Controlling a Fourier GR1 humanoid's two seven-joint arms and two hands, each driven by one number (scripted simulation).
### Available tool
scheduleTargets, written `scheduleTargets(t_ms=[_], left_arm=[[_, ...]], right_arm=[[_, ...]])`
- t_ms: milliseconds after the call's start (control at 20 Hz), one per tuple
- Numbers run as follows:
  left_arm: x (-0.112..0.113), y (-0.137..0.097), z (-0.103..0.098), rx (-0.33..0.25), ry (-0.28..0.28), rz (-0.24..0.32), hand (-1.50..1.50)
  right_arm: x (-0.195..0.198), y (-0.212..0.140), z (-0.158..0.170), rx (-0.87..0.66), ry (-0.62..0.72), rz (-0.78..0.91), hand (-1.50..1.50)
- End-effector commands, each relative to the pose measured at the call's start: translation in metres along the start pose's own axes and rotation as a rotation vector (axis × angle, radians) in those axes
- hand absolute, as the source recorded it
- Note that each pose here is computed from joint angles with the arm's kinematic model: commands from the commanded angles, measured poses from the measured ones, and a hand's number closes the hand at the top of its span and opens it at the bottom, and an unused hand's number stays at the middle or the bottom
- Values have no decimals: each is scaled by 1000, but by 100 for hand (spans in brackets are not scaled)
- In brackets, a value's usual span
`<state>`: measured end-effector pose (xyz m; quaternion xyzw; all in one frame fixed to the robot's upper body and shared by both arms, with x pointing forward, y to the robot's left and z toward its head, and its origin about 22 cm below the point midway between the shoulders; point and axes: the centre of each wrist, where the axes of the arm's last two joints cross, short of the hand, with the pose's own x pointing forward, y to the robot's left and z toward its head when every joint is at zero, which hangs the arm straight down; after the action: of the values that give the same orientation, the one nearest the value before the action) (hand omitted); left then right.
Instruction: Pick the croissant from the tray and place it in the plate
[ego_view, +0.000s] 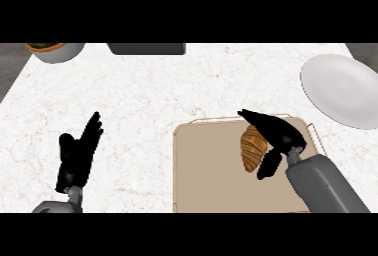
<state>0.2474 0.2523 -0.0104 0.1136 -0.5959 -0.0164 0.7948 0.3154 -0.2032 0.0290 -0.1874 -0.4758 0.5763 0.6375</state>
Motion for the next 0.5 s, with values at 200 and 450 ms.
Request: scheduleTargets(t_ms=[200,450], left_arm=[[11,-8,7,4,-8,-11,0],[-3,-4,14,-4,-20,3,0]], right_arm=[[-19,9,-3,4,-52,72,150],[-21,18,-14,-78,-74,106,150]])
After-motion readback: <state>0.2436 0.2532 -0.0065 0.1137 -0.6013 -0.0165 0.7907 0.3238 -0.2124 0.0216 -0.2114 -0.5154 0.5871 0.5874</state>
